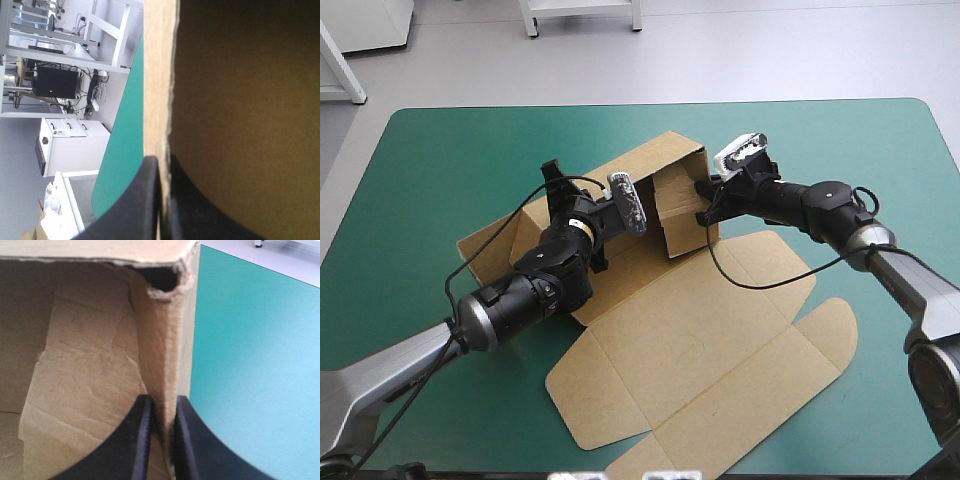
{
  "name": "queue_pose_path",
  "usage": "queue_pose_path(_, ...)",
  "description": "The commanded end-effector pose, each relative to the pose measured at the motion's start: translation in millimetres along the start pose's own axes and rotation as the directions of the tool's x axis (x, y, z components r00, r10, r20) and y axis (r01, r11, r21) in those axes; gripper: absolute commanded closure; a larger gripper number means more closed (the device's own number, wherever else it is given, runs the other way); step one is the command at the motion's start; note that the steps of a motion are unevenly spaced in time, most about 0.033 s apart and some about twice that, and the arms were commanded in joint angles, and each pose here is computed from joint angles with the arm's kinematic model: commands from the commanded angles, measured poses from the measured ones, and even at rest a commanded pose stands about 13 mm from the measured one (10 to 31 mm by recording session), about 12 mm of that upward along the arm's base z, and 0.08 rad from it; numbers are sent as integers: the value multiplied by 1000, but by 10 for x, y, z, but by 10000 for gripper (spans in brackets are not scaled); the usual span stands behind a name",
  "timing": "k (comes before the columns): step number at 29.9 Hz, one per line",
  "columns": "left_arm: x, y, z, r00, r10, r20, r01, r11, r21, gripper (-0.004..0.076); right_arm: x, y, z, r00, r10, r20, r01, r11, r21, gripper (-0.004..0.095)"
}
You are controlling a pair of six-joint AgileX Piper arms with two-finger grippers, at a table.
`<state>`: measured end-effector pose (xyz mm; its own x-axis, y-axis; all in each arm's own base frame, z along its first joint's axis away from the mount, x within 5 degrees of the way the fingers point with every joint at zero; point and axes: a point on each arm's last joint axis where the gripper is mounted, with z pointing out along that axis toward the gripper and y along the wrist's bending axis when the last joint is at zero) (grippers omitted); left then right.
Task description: Fold the box
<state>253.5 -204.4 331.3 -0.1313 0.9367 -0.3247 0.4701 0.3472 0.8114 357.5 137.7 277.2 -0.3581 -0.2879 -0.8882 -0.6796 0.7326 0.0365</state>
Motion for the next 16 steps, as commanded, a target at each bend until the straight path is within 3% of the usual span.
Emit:
queue_pose_path(1,-73,139,-140,996,-33,87,35,999,-29,732,-127,167,-46,998,-48,30,50,995,-91,908)
queue_pose_path(7,-68,140,-140,996,-33,82,35,999,-30,732,-123,169,-46,998,-56,27,58,994,-92,900)
queue_pose_path(12,-68,138,-140,996,-36,82,38,999,-27,732,-125,154,-45,997,-72,29,74,994,-76,758)
queue_pose_path(16,-70,137,-140,996,-36,84,38,999,-27,732,-127,150,-45,997,-70,31,72,995,-71,715)
